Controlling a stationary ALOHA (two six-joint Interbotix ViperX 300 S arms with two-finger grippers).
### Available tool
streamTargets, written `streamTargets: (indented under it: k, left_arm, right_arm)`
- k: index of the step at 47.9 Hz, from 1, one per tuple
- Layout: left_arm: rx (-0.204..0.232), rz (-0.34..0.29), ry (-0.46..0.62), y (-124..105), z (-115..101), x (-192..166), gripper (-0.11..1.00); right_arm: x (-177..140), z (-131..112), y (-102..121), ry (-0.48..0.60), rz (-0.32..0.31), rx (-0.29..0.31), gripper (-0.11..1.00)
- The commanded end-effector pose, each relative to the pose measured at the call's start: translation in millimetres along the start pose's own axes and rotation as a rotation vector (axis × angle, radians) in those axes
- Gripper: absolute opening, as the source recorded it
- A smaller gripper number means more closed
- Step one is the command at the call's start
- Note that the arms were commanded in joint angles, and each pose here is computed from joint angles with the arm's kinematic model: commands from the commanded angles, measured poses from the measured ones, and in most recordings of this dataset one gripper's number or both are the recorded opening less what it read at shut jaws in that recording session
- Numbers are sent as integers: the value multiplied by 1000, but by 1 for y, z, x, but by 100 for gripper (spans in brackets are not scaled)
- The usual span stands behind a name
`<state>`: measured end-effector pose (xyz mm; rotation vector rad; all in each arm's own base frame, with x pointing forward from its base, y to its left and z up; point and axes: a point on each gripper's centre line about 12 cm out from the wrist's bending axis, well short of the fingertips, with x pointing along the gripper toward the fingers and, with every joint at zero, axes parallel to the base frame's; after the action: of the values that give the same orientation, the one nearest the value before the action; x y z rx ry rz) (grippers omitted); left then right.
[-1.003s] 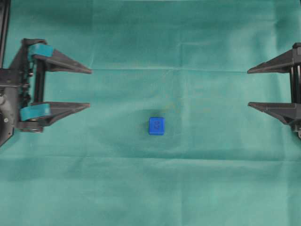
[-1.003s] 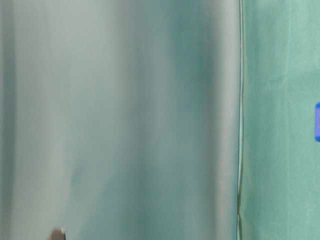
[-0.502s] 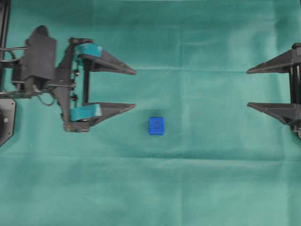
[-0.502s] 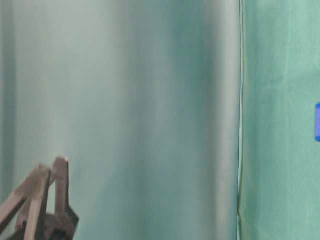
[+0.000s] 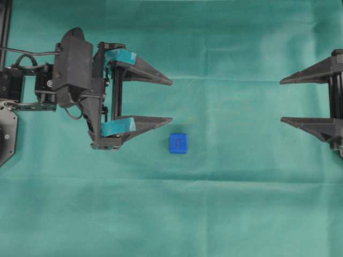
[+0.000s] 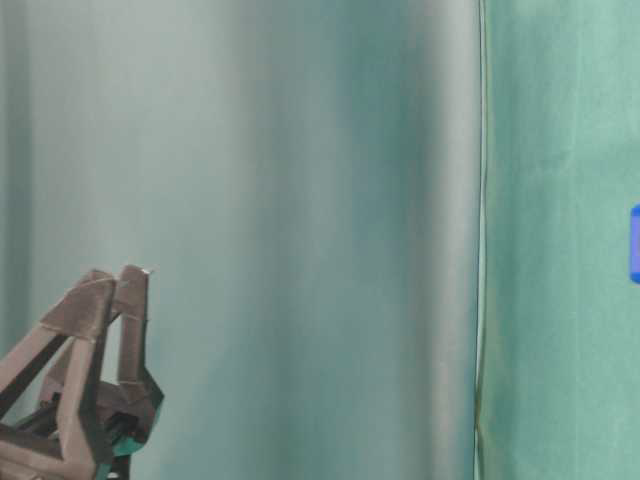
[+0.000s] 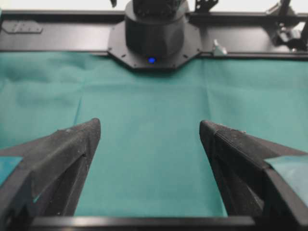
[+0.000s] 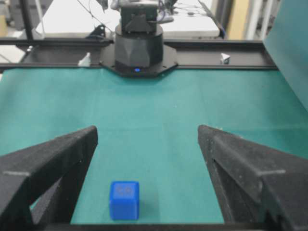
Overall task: Handover the blue block to the right arm after grasping it with the left arm, then place it in the designated position.
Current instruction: 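Move the open left gripper rightward toward the blue cube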
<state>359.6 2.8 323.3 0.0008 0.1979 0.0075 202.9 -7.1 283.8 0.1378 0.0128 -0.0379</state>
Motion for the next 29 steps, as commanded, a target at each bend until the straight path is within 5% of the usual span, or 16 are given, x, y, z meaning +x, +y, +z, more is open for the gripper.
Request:
streamTargets:
  k: [1, 29]
  left_arm:
    - [-2, 4, -6, 2, 12, 1, 99]
    - [-1, -1, 515, 0, 9, 41, 99]
  right_arm:
    - [3, 11, 1, -31, 1, -4, 93]
    - [3, 12, 1, -26, 1, -4, 93]
